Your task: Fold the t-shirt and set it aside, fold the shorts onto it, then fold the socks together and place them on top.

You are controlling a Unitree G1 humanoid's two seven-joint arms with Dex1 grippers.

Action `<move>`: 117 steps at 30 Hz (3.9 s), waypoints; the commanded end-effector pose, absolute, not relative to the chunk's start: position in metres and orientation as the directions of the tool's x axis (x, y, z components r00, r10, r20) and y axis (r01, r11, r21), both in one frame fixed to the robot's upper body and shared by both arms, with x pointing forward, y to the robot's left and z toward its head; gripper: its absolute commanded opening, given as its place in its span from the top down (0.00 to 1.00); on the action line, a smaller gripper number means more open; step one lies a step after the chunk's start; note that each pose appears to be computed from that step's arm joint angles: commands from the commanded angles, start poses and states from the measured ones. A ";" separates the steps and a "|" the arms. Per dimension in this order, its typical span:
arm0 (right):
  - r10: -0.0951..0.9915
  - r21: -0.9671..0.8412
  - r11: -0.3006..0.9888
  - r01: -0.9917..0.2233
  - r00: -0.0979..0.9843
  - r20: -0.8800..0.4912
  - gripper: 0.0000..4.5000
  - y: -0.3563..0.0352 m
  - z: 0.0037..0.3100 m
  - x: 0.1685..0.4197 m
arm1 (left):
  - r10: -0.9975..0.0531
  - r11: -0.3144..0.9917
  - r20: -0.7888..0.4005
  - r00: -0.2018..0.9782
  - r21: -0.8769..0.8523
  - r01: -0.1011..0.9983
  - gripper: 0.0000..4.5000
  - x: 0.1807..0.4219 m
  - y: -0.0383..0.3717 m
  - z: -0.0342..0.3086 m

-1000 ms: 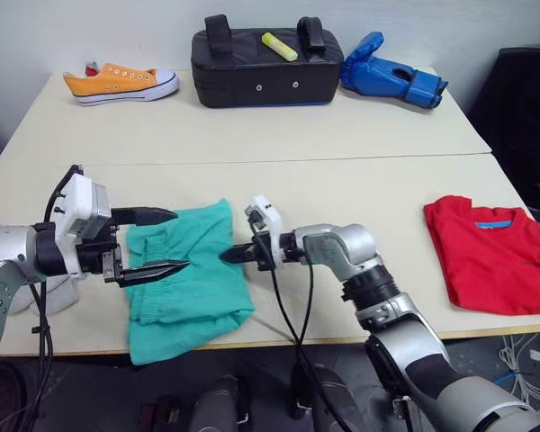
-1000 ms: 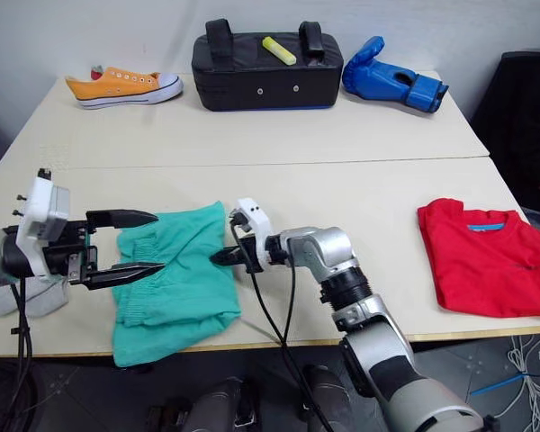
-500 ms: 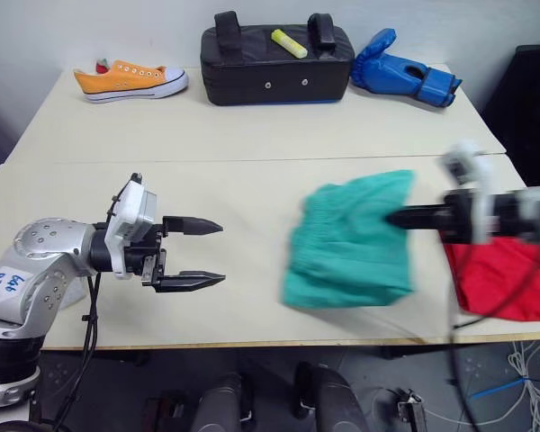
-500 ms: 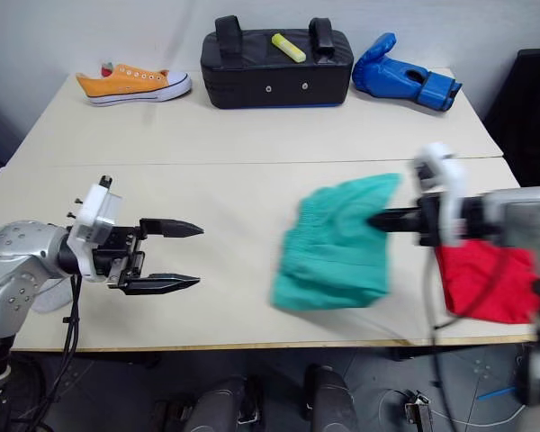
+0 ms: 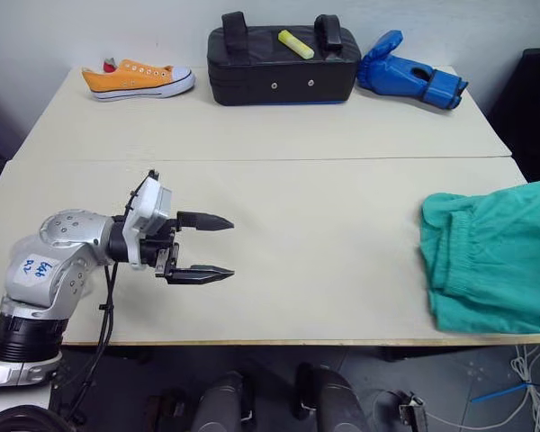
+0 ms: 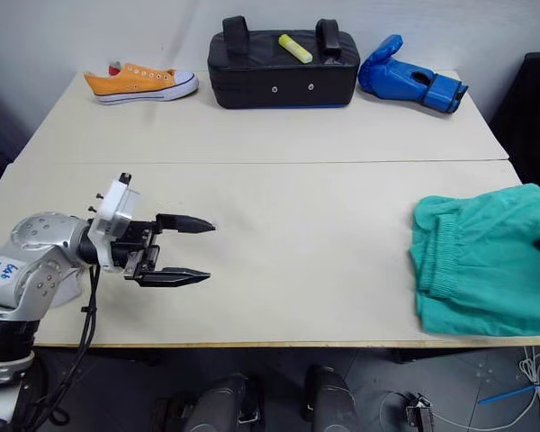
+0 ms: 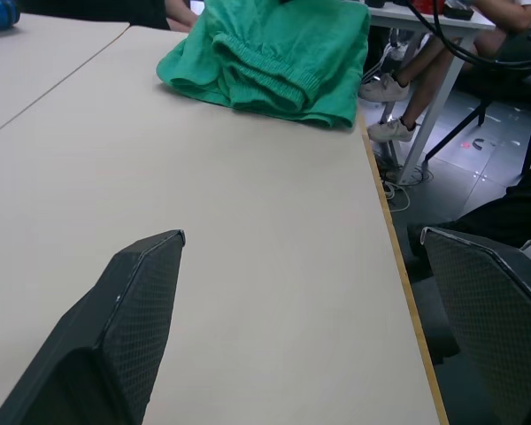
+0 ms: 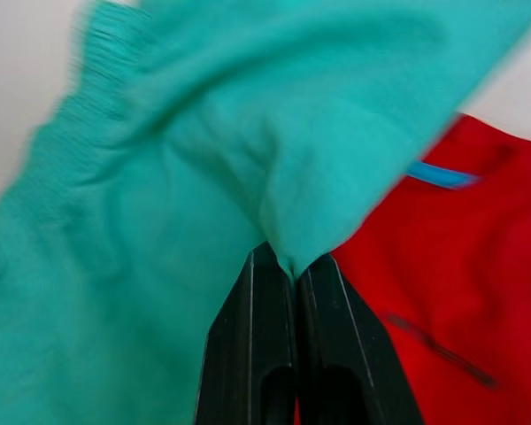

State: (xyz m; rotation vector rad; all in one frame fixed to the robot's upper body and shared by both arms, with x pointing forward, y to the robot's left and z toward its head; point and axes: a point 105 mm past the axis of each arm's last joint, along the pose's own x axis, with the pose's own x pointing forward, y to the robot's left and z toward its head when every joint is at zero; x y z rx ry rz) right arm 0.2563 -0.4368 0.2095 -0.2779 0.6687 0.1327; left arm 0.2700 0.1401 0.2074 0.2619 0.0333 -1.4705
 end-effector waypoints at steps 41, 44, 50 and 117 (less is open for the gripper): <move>0.970 -0.040 0.219 -0.975 0.222 -0.101 0.01 -0.129 0.250 0.238 | -0.465 0.802 -0.345 0.816 0.226 0.553 0.00 0.213 0.305 0.158; 0.974 -0.037 0.199 -0.979 0.202 -0.104 0.01 -0.127 0.249 0.241 | -0.409 0.809 -0.384 0.828 0.267 0.523 0.00 0.210 0.326 0.153; 0.972 -0.044 0.196 -0.980 0.200 -0.124 0.01 -0.128 0.244 0.246 | -0.284 0.754 -0.489 0.825 0.417 0.507 0.00 0.208 0.379 0.139; 0.809 -0.368 0.351 -0.861 0.477 -0.344 0.00 -0.145 0.191 0.288 | -0.750 0.460 -0.554 0.362 -0.044 0.887 0.20 0.280 0.114 0.157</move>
